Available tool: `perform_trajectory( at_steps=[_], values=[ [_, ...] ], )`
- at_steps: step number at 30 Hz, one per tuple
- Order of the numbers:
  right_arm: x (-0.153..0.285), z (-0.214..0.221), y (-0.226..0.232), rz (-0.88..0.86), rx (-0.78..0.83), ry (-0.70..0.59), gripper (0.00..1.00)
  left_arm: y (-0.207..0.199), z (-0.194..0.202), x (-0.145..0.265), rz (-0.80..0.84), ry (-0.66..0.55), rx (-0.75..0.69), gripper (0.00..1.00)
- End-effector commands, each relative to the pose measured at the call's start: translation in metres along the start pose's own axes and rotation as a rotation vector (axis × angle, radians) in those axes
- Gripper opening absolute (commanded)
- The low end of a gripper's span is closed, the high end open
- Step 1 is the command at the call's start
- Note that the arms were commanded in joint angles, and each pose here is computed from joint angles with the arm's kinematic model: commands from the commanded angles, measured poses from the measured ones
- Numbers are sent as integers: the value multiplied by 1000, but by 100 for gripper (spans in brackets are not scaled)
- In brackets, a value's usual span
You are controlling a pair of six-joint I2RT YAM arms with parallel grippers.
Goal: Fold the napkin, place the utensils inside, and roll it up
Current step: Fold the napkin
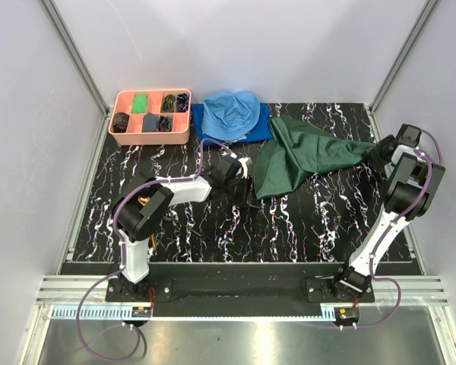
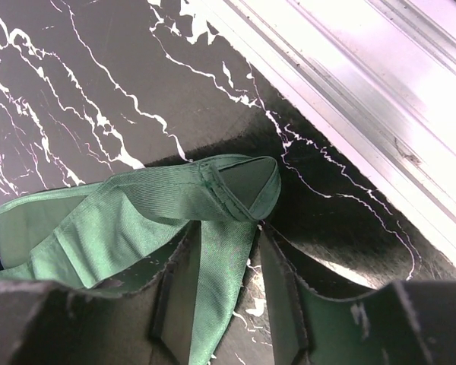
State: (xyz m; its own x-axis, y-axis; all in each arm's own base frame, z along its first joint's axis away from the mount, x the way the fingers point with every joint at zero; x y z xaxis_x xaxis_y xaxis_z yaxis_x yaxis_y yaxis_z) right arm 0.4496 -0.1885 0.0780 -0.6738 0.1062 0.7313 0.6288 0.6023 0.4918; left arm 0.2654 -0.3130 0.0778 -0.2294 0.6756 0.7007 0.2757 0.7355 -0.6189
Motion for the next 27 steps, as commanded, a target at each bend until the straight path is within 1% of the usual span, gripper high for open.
perform_trajectory(
  at_steps=[1,4,5,6,8,9,11,12,16,17,21,27],
  values=[
    [-11,7,-11,25,-23,35,44,31,22,-16,-192,63,4,44],
    [-13,6,-11,18,-21,36,36,32,21,-17,-210,48,-7,33],
    [-14,7,-11,18,-22,41,31,33,20,-16,-225,38,-13,30],
    [-16,7,-11,15,-24,42,29,33,19,-15,-229,30,-18,24],
    [-18,6,-10,5,-22,47,27,35,17,-13,-247,12,-29,17],
    [-19,6,-10,3,-25,48,23,34,17,-12,-247,4,-38,11],
    [-19,4,-8,-5,-25,45,18,31,14,-8,-243,-18,-49,4],
    [-20,4,-8,-6,-28,45,13,31,13,-6,-243,-25,-54,0],
    [-19,-1,-5,-10,-30,34,0,33,16,7,-264,-45,-66,0],
    [-18,-2,-4,-12,-29,30,0,30,15,13,-264,-61,-74,0],
    [-13,-9,1,-22,-22,11,0,33,24,30,-273,-62,-78,0],
    [3,-16,7,-18,-4,-26,0,37,46,50,-263,-24,-73,0]
  ],
)
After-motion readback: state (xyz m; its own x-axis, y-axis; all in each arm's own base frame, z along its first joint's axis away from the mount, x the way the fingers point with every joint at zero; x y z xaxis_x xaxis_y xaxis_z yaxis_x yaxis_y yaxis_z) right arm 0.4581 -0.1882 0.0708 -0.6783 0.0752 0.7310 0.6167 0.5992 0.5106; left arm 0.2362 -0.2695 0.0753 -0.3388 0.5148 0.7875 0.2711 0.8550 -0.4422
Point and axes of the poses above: each gripper's point midway between its finger pads, its own x axis back along the fingers, its own y axis along the line the jaws close on, z = x × y, the point moved 7 cm from there along x, back along the fingers, and after that the axes turned 3 degrees about x, right-handed, at the moved point
